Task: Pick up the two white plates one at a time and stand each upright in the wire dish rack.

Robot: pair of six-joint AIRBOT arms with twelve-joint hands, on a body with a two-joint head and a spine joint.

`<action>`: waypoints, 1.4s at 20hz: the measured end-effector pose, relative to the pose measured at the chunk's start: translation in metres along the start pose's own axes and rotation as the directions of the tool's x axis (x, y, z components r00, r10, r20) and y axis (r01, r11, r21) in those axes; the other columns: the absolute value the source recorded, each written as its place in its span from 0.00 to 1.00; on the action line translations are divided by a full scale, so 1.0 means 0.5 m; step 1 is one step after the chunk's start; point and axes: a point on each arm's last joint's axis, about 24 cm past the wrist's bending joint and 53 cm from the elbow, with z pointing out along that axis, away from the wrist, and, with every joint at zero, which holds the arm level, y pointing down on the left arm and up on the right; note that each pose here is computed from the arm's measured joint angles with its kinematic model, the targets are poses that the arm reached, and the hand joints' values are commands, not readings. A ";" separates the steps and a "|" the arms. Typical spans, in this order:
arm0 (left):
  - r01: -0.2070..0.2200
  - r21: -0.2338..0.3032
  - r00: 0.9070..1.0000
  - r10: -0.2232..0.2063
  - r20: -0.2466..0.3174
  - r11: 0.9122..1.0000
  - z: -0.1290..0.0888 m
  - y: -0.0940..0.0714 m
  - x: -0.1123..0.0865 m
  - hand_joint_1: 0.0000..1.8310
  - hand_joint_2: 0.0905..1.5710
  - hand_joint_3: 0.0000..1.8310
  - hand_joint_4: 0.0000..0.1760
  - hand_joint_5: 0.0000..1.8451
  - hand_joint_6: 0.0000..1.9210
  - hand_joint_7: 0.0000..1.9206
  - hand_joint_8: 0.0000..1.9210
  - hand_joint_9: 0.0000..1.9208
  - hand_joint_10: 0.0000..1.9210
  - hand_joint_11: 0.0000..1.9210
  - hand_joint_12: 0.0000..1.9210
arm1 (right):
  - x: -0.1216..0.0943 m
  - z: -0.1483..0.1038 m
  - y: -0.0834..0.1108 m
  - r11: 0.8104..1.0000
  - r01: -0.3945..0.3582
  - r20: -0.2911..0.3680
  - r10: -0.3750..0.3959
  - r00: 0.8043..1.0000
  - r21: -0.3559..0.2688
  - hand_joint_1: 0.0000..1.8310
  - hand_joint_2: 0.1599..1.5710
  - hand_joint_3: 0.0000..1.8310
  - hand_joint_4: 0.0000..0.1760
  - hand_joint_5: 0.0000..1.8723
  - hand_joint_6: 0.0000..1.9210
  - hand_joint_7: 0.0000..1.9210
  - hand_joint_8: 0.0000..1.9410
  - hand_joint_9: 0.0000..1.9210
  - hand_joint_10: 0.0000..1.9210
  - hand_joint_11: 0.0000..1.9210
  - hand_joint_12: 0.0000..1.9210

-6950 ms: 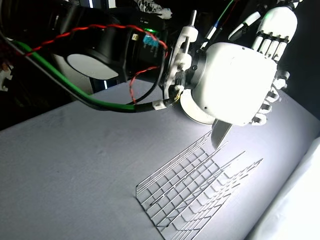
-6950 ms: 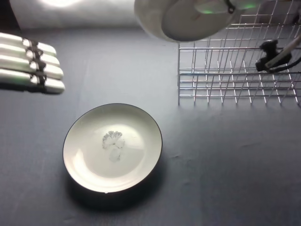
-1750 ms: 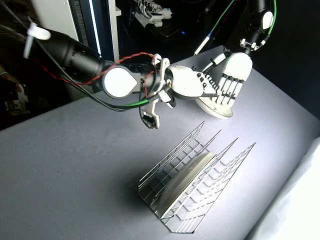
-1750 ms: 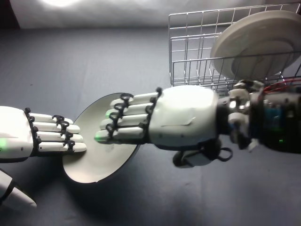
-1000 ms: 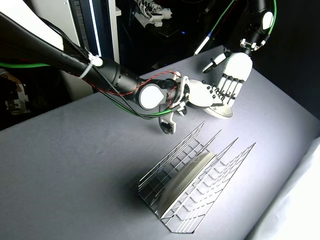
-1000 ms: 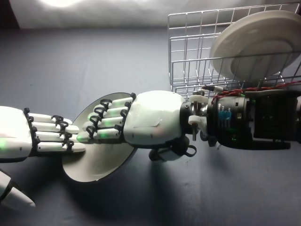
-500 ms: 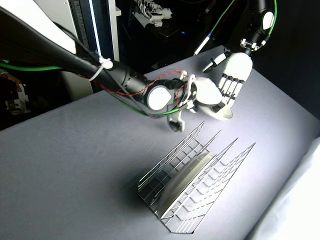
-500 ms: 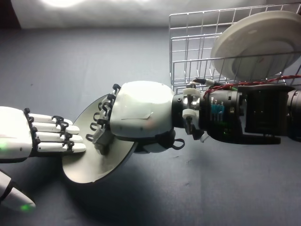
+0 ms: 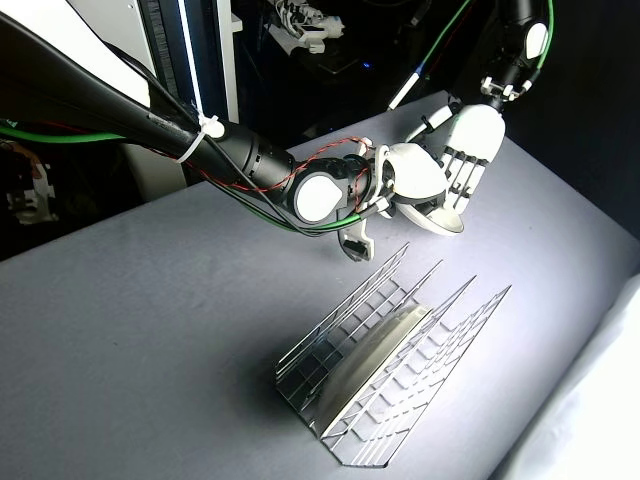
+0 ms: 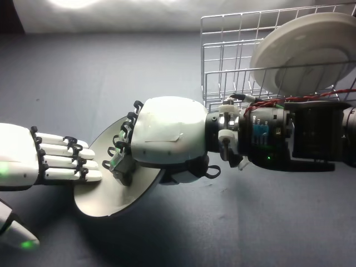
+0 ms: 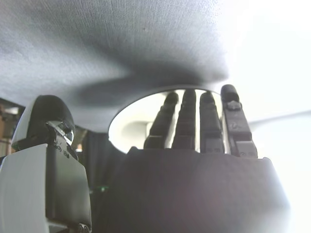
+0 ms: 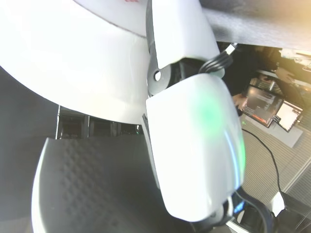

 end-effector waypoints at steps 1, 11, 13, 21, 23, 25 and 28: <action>-0.017 -0.003 1.000 0.017 0.007 1.000 -0.007 0.001 -0.012 0.00 0.65 0.00 0.00 0.00 0.00 0.00 0.00 0.00 0.00 0.00 0.00 | -0.006 -0.005 0.000 1.000 0.002 0.006 -0.002 1.000 -0.002 0.76 0.65 0.00 0.00 0.52 0.44 0.56 0.43 0.54 0.56 0.46 0.67; -0.055 -0.054 0.988 0.062 0.142 0.997 -0.113 -0.009 -0.160 0.00 0.65 0.00 0.00 0.00 0.00 0.00 0.00 0.00 0.00 0.00 0.00 | -0.071 -0.040 0.049 0.999 -0.033 0.057 0.034 0.998 -0.021 0.82 0.64 0.00 0.00 0.52 0.44 0.56 0.37 0.55 0.48 0.47 0.78; -0.073 -0.052 0.980 0.082 0.182 0.996 -0.141 -0.031 -0.196 0.00 0.65 0.00 0.00 0.00 0.00 0.00 0.00 0.00 0.00 0.00 0.00 | -0.091 -0.054 0.056 0.998 -0.055 0.075 0.056 0.996 -0.015 0.82 0.65 0.00 0.00 0.50 0.46 0.55 0.38 0.55 0.48 0.47 0.78; -0.093 -0.088 0.956 0.114 0.269 0.992 -0.233 -0.032 -0.290 0.00 0.65 0.00 0.00 0.00 0.00 0.00 0.00 0.00 0.00 0.00 0.00 | -0.171 -0.107 0.104 0.984 -0.175 0.164 0.177 0.971 -0.022 0.82 0.66 0.00 0.00 0.48 0.49 0.54 0.41 0.53 0.51 0.45 0.80; -0.075 -0.106 0.960 0.101 0.260 0.991 -0.246 -0.012 -0.282 0.00 0.66 0.00 0.00 0.00 0.00 0.00 0.00 0.00 0.00 0.00 0.00 | -0.196 -0.124 0.111 0.975 -0.222 0.201 0.223 0.954 -0.028 0.82 0.66 0.00 0.00 0.49 0.47 0.53 0.42 0.53 0.51 0.45 0.80; -0.071 -0.116 0.961 0.099 0.257 0.991 -0.251 -0.003 -0.279 0.00 0.66 0.00 0.00 0.00 0.00 0.00 0.00 0.00 0.00 0.00 0.00 | -0.212 -0.132 0.112 0.965 -0.262 0.226 0.262 0.938 -0.031 0.76 0.65 0.00 0.00 0.51 0.45 0.55 0.45 0.52 0.58 0.46 0.69; -0.071 -0.101 0.963 0.094 0.253 0.992 -0.250 -0.007 -0.277 0.00 0.65 0.00 0.00 0.00 0.00 0.00 0.00 0.00 0.00 0.00 0.00 | -0.243 -0.151 0.109 0.947 -0.320 0.272 0.317 0.908 -0.034 0.76 0.67 0.00 0.00 0.48 0.49 0.53 0.50 0.52 0.59 0.47 0.68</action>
